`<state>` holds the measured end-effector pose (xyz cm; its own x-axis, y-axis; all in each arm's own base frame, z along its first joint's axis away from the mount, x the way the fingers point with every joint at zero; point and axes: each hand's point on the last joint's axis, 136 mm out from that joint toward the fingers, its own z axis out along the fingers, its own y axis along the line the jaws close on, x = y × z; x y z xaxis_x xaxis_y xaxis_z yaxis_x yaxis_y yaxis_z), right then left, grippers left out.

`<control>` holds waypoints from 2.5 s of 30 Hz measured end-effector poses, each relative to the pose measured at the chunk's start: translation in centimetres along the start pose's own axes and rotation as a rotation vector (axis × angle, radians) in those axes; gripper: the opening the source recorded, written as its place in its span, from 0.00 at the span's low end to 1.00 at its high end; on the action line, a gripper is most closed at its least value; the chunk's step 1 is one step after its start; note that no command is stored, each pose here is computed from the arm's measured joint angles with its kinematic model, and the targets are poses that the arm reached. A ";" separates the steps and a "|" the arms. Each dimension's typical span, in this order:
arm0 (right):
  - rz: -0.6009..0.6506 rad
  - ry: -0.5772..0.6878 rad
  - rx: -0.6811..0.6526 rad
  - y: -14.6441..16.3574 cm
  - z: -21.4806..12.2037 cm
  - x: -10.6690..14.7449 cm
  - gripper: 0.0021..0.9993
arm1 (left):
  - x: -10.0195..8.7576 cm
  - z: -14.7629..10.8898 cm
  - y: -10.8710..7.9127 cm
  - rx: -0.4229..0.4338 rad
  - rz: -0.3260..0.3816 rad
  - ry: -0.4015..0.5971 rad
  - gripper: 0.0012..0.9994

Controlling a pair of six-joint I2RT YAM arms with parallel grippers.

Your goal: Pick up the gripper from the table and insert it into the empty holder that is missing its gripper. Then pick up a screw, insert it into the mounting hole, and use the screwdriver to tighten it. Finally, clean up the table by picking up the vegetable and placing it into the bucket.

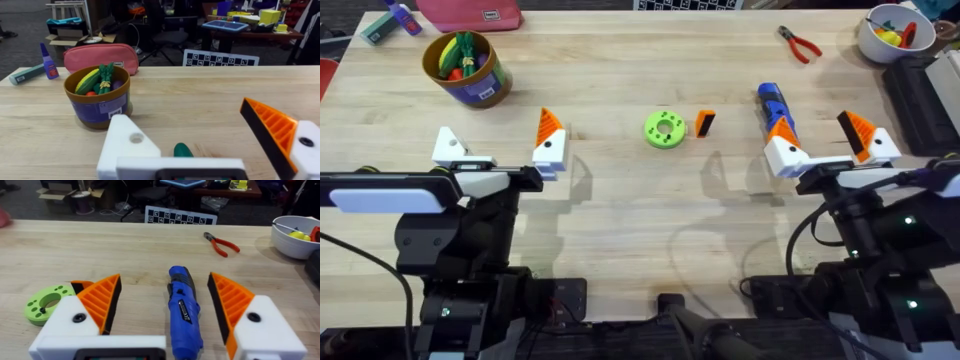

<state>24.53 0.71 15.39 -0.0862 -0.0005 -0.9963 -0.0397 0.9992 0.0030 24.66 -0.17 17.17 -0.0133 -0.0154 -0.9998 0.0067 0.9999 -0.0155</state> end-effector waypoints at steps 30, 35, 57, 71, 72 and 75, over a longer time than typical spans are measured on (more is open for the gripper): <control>-0.007 -0.207 0.000 0.1 -3.0 -13.0 0.99 | -10.2 -2.3 1.1 -0.076 0.001 0.020 0.99; 0.026 -0.023 -0.001 0.1 -1.5 -13.4 0.99 | -10.2 -0.9 1.2 -0.084 0.010 0.258 0.99; 0.073 0.858 0.018 -0.1 4.0 -5.9 0.99 | -0.7 4.1 1.2 -0.103 -0.005 1.082 0.99; 0.075 0.907 0.019 -0.1 4.3 -4.8 0.99 | 3.4 4.7 -0.5 -0.070 -0.133 1.240 0.99; 0.075 0.907 0.019 -0.1 4.3 -4.8 0.99 | 4.1 4.7 -0.5 -0.076 -0.142 1.266 0.99; 0.075 0.907 0.019 -0.1 4.3 -4.8 0.99 | 6.2 4.9 -0.5 -0.092 -0.165 1.338 0.99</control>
<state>29.19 0.74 19.82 -0.8383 0.0413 -0.5436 0.0133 0.9984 0.0553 29.51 -0.75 10.93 -0.9638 -0.1689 -0.2063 -0.1555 0.9846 -0.0797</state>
